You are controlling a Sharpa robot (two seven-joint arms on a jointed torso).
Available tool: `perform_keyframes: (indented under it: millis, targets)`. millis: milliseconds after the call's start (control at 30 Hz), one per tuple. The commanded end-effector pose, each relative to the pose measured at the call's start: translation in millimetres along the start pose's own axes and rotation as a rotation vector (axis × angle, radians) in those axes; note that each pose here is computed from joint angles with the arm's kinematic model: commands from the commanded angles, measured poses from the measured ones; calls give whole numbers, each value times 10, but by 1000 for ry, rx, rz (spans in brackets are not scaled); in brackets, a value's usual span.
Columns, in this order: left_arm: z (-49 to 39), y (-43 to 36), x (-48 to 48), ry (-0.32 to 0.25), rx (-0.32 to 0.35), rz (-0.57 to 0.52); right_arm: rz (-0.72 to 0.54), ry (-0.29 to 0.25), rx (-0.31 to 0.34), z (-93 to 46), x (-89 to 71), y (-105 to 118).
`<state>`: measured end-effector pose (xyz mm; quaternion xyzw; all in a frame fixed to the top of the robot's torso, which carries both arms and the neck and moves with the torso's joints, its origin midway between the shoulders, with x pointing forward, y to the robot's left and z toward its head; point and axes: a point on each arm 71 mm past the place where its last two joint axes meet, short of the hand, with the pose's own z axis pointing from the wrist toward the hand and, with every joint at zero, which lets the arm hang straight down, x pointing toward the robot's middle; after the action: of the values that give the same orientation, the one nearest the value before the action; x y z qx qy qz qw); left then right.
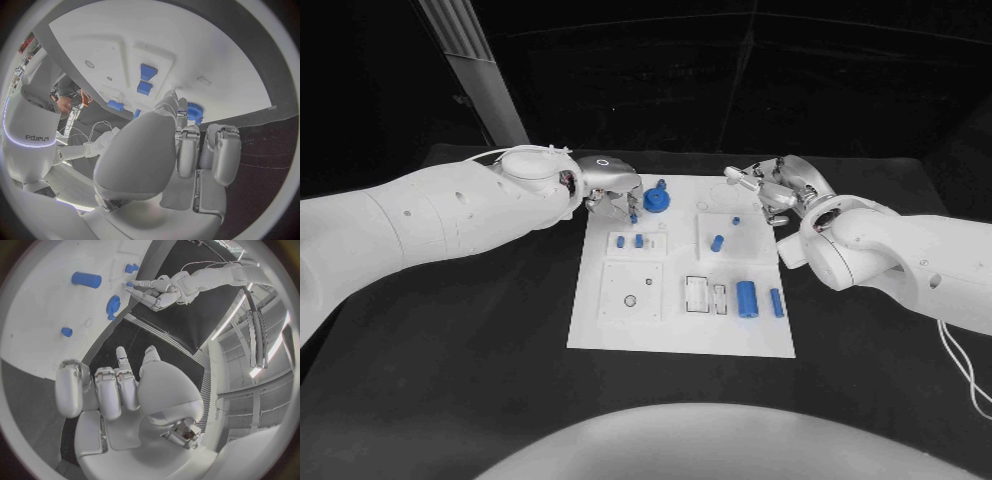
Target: Assemble the parts on the task board
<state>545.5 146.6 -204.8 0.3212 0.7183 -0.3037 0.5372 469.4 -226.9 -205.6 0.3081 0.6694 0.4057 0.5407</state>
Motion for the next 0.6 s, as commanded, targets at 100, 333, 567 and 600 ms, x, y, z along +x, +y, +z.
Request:
perform_keyframes:
  millis: [100, 333, 567, 600]
  targets:
    - [2, 2, 21, 29, 0, -7, 2, 6, -6, -1, 6, 15]
    - [1, 5, 31, 39, -1, -10, 2, 6, -6, 0, 7, 15]
    - [21, -10, 53, 60, 1, -9, 2, 7, -6, 0, 9, 17]
    - [23, -12, 58, 66, 0, -10, 2, 8, -6, -1, 9, 17]
